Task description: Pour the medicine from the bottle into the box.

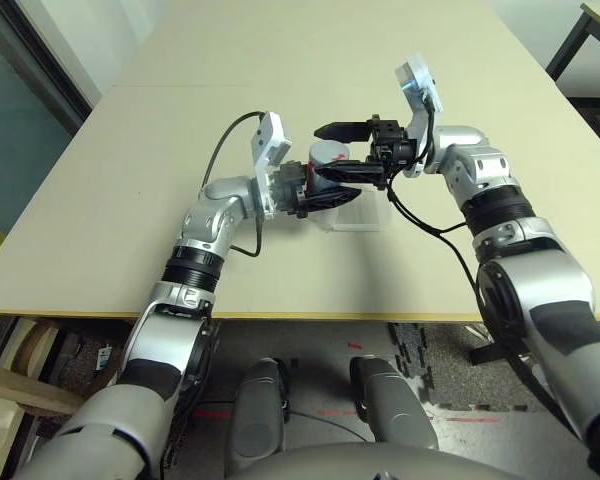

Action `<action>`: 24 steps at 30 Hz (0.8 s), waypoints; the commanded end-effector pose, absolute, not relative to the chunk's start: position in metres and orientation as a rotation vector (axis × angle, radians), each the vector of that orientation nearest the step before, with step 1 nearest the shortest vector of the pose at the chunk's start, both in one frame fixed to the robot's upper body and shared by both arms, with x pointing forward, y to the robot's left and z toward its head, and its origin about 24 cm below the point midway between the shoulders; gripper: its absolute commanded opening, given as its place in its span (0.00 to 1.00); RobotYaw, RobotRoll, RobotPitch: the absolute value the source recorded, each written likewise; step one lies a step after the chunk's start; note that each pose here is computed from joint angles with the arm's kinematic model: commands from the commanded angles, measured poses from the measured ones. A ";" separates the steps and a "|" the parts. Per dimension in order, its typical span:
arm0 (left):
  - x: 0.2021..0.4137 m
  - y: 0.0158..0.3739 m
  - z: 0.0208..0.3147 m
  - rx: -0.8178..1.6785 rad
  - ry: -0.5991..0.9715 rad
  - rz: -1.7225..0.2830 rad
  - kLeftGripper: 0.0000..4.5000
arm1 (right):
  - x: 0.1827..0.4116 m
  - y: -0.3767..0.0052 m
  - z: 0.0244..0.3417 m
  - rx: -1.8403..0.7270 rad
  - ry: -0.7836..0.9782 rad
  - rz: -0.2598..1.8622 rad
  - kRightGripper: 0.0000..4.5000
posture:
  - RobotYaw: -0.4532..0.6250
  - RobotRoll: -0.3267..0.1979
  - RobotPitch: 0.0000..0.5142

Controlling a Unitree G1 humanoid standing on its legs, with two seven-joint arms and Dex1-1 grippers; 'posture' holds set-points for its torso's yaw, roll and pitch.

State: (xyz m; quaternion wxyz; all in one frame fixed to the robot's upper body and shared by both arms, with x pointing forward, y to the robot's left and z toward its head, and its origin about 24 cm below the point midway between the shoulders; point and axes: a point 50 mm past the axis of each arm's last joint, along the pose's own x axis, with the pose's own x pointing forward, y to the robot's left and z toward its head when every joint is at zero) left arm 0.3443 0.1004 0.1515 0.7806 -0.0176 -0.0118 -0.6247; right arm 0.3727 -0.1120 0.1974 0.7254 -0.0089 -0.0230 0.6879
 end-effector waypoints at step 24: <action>0.344 0.107 0.158 -0.020 -0.080 -1.373 0.61 | 0.386 -0.171 0.195 -0.013 0.004 1.237 1.00 | 0.25 0.62 0.21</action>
